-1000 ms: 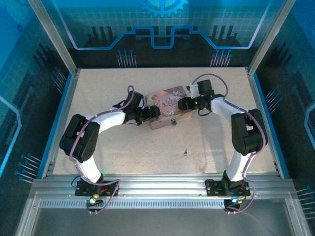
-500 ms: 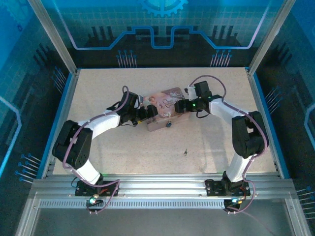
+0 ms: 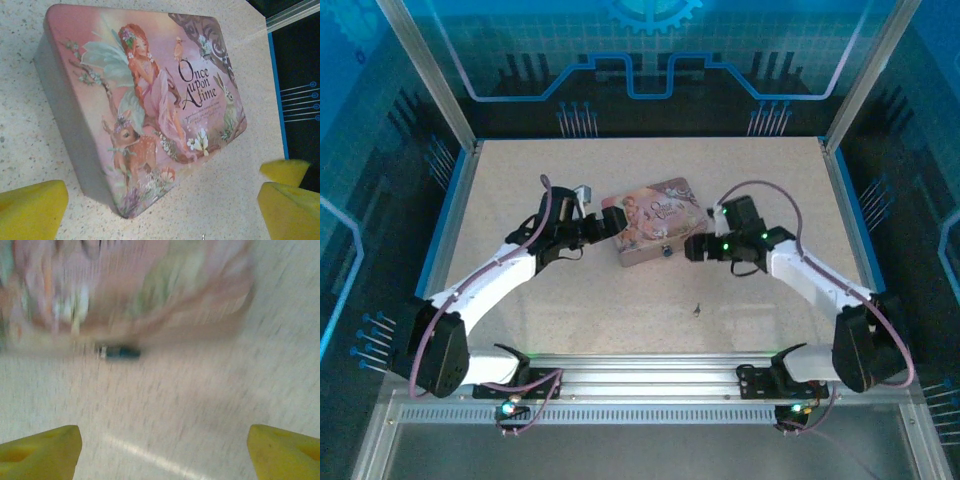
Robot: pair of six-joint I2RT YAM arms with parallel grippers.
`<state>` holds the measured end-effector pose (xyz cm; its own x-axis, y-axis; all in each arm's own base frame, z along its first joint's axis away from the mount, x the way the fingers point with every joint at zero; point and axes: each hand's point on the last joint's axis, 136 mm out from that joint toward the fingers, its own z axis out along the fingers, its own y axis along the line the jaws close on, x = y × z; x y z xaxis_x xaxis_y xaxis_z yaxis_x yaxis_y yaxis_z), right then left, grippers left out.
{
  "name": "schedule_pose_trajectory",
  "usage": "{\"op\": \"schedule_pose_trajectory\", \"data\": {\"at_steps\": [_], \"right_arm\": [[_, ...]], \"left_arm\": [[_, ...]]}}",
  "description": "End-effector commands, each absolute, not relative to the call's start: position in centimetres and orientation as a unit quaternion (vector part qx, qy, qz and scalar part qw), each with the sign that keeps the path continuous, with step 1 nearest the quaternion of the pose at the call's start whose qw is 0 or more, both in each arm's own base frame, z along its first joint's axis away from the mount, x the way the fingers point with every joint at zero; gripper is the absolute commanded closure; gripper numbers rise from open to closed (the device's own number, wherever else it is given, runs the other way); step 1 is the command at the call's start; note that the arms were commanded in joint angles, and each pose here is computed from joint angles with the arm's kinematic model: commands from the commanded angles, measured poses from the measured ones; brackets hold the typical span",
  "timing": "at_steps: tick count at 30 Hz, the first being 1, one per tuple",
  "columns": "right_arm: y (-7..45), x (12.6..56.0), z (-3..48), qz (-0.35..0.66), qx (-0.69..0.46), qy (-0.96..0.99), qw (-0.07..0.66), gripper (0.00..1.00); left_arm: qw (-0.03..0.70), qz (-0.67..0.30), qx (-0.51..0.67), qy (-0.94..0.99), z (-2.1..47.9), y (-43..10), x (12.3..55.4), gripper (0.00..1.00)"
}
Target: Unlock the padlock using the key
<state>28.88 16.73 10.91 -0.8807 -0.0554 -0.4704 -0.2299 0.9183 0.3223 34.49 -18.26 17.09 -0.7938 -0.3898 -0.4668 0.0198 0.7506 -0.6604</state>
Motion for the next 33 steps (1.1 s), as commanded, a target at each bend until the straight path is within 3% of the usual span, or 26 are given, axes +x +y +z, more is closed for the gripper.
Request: {"op": "schedule_pose_trajectory", "data": {"at_steps": [1,11,25,33], "right_arm": [[15.5,24.0,8.1,0.137,-0.053,0.974,0.17,0.16],[15.3,18.9,4.6,0.088,-0.058,0.987,0.123,0.23],[18.7,20.1,3.1,0.047,-0.104,0.988,0.109,0.31],[18.1,19.3,1.4,0.021,-0.102,0.992,0.076,0.37]], "left_arm": [[0.302,-0.329,-0.107,0.888,16.7,-17.4,33.5,0.01],[0.292,-0.339,-0.103,0.888,16.4,-17.7,32.7,0.01],[0.288,-0.338,-0.105,0.89,15.8,-17.6,32.5,0.01],[0.287,-0.337,-0.104,0.89,15.8,-17.6,32.5,0.01]]}}
